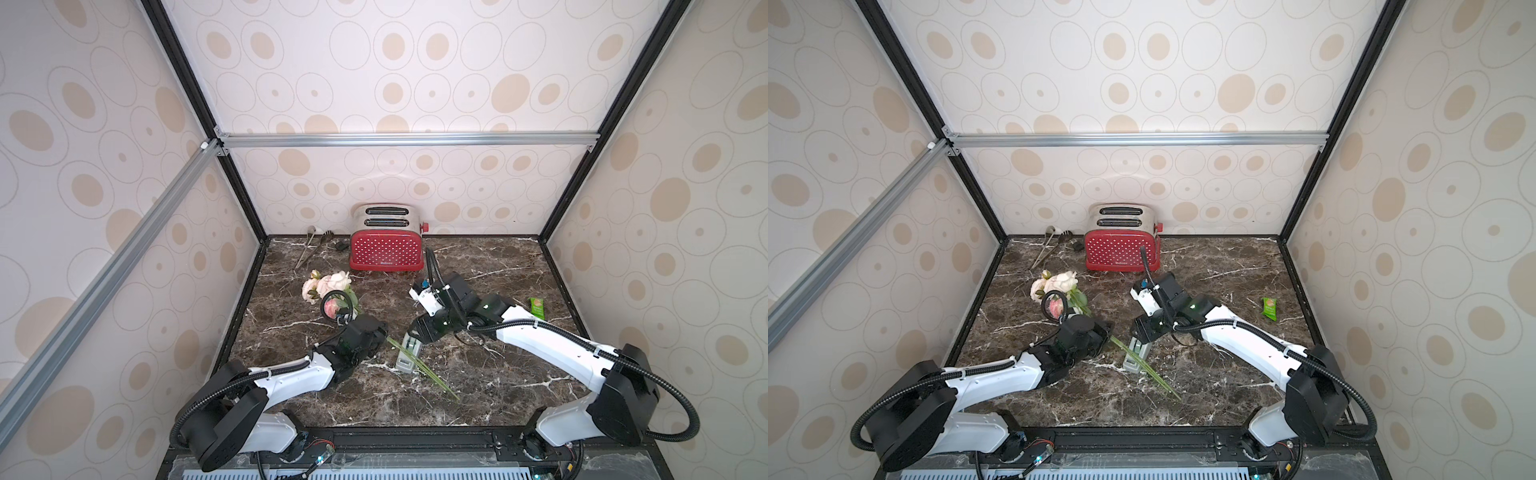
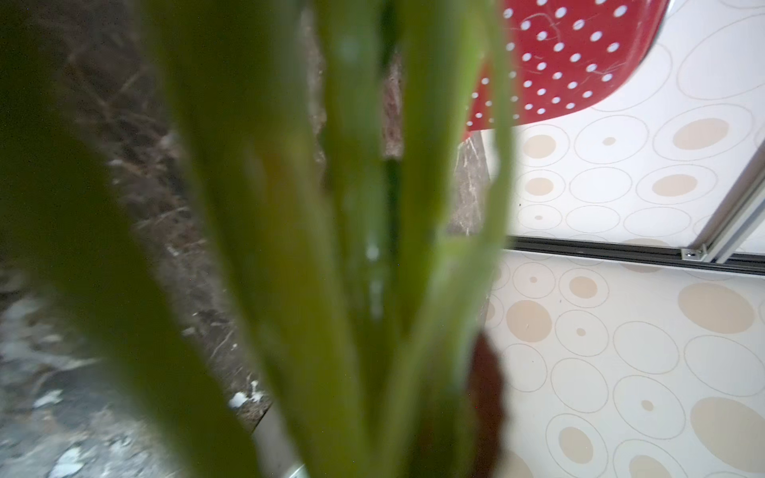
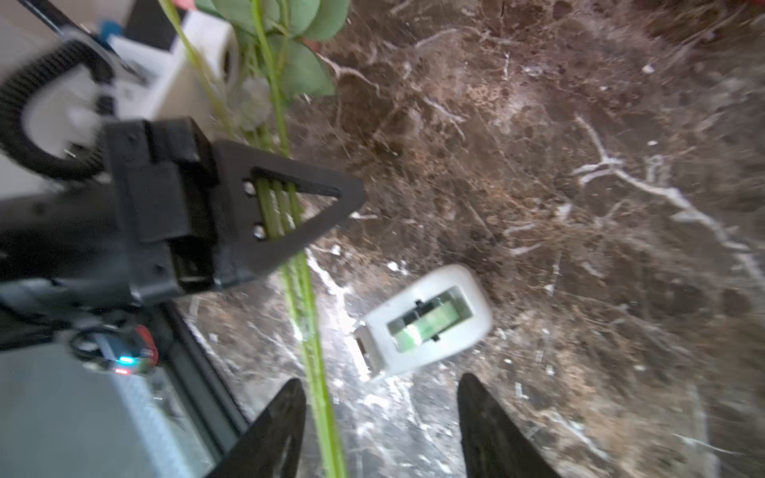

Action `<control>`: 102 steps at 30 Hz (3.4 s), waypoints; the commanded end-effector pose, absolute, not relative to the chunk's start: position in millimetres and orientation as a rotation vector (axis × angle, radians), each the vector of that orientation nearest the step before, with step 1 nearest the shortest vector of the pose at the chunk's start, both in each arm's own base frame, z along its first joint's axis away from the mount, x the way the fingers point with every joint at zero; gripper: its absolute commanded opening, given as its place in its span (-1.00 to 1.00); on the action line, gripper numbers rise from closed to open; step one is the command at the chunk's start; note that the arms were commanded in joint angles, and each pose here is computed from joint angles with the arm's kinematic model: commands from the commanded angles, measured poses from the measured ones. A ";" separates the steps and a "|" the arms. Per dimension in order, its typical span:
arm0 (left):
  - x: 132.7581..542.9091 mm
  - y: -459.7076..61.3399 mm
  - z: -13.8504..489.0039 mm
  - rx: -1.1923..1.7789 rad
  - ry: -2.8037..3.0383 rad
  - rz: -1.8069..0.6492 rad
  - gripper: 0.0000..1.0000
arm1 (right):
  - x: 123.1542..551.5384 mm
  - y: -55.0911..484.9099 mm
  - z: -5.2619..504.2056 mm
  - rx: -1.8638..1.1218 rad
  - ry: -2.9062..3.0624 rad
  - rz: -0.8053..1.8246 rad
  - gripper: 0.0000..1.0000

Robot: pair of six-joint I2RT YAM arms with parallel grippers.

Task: Wrap bouquets with tape
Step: Wrap the tape around the bouquet, then place the wrapped bouquet at the center of the board.

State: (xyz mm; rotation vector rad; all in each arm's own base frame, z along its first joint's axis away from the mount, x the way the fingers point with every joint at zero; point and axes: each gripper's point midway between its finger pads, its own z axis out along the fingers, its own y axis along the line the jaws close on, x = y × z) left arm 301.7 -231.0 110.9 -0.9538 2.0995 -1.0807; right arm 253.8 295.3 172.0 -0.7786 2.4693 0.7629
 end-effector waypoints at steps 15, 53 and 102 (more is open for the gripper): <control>330.0 -245.9 160.3 -0.801 2.013 -1.161 -1.00 | 238.1 342.4 167.1 -0.938 2.528 1.211 -0.16; 337.9 -260.2 219.6 -0.536 1.732 -1.503 -1.00 | 244.3 356.5 186.2 -0.811 2.487 1.680 -0.31; 427.7 -121.8 14.3 -0.559 2.782 -0.360 -0.65 | 329.4 195.1 150.5 -0.329 2.549 0.530 0.99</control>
